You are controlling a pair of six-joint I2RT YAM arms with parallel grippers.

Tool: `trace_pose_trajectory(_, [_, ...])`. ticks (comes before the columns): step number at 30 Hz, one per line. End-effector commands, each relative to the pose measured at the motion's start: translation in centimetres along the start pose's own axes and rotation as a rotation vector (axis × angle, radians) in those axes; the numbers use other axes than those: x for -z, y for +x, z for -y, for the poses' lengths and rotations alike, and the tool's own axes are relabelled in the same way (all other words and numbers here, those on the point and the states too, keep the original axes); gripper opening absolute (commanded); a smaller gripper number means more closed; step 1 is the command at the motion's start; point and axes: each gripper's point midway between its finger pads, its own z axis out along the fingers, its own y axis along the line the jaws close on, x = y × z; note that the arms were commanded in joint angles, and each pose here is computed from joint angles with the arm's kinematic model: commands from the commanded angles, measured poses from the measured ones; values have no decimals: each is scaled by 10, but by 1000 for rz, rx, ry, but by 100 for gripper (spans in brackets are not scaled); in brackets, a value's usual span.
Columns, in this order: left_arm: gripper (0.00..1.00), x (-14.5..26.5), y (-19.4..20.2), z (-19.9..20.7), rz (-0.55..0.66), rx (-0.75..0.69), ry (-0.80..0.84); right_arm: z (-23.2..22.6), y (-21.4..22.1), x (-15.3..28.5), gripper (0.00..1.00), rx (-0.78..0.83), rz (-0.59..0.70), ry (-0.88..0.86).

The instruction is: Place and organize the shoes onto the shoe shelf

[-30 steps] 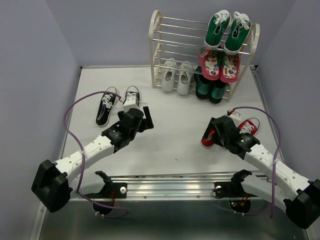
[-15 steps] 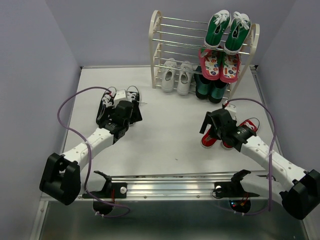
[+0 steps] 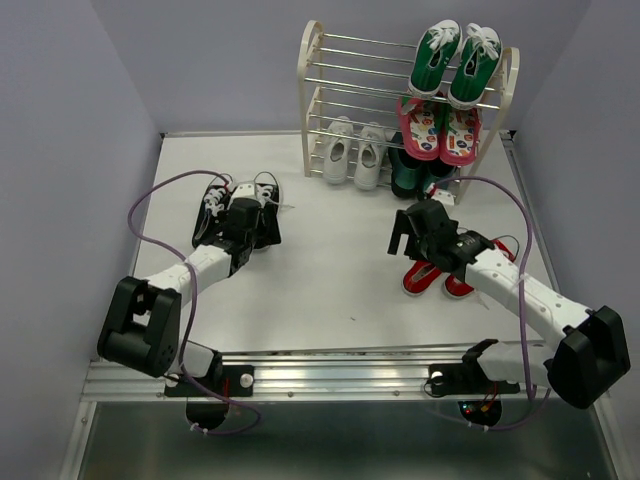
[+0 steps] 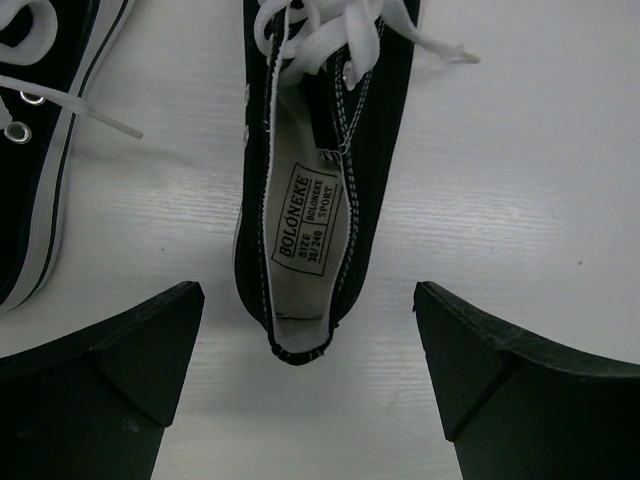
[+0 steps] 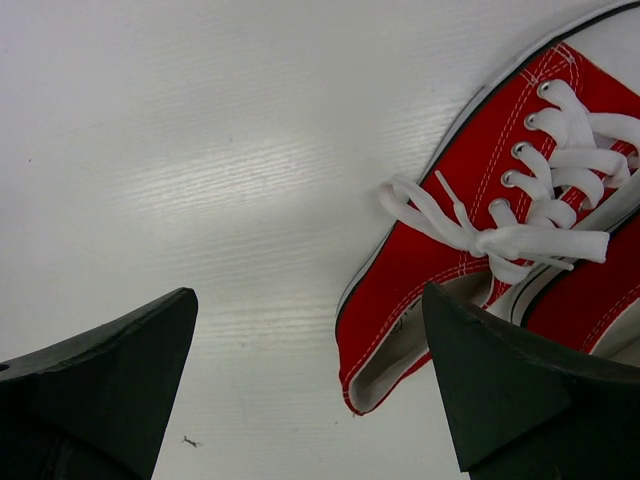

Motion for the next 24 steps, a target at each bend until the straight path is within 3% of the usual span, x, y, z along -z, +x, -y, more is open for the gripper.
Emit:
trace_pose_trajectory(1, [99,-9,-16,-2,24,1,0,-23,-41,5,100,6,107,-66])
trace_pose_trajectory(6, [93,-23,-12,1,-8,-3,8,-25,-48,1,100,23,127,-56])
trace_pose_trajectory(10, [79,-27,-7,2,-27,-4,13,-22,-48,-2,100,30,128,-36])
trace_pose_trajectory(24, [70,-36,-25,-1,14,-1,-39,-22,-40,-13,100,44,103,-18])
